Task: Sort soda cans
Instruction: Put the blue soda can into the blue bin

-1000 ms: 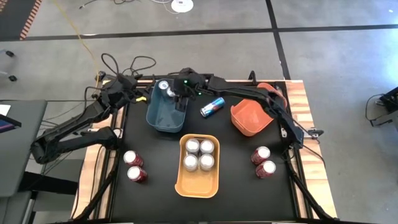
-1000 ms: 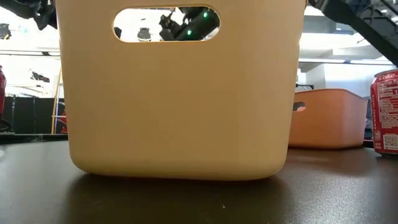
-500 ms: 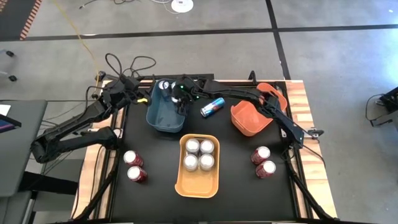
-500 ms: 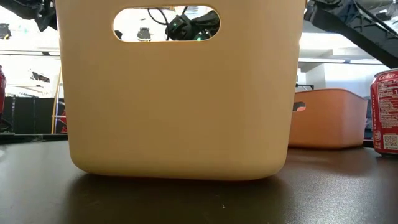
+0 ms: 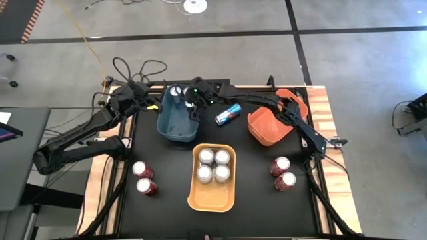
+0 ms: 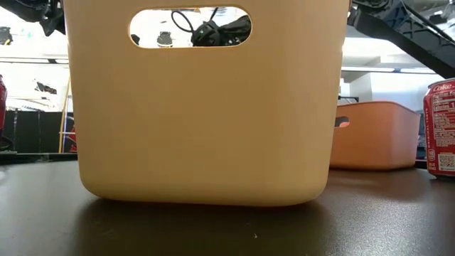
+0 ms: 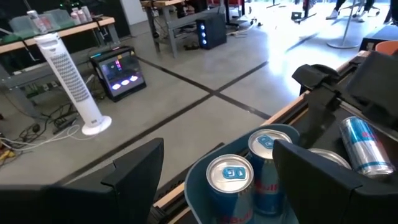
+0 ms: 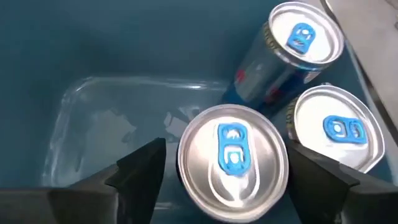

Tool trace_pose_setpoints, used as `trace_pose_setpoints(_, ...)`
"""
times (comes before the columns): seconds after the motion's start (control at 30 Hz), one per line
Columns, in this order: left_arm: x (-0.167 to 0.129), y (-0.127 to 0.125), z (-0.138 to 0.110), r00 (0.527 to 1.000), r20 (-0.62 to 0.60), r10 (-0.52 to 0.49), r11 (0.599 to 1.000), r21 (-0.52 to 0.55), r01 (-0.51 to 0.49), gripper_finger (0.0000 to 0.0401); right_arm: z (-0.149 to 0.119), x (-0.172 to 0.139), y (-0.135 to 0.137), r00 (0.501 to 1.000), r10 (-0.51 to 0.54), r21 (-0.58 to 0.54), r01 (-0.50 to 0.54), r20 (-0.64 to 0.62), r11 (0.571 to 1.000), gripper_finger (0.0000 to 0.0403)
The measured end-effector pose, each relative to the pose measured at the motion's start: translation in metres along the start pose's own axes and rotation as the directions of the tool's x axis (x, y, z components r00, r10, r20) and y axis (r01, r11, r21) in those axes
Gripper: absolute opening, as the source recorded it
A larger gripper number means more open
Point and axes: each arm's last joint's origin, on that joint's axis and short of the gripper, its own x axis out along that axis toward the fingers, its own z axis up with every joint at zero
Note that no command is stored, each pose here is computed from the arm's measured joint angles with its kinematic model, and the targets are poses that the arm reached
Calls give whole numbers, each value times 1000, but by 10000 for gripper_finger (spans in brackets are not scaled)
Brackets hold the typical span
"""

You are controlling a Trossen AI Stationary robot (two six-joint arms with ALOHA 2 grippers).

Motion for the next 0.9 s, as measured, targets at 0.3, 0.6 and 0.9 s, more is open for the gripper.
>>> trace_pose_setpoints(0.3,1,-2,-1,999,-2,-53,998,-45,53,295,8,-12,-1,999,-7,27,6,35,1000,332)
trace_pose_setpoints(0.6,38,-22,-7,974,8,-227,972,-58,227,304,26,-86,2,1000,13,117,-13,-1,993,332)
trace_pose_setpoints(0.9,85,-39,-12,935,-152,-320,947,-93,308,304,25,-163,-20,999,-42,236,33,35,971,333)
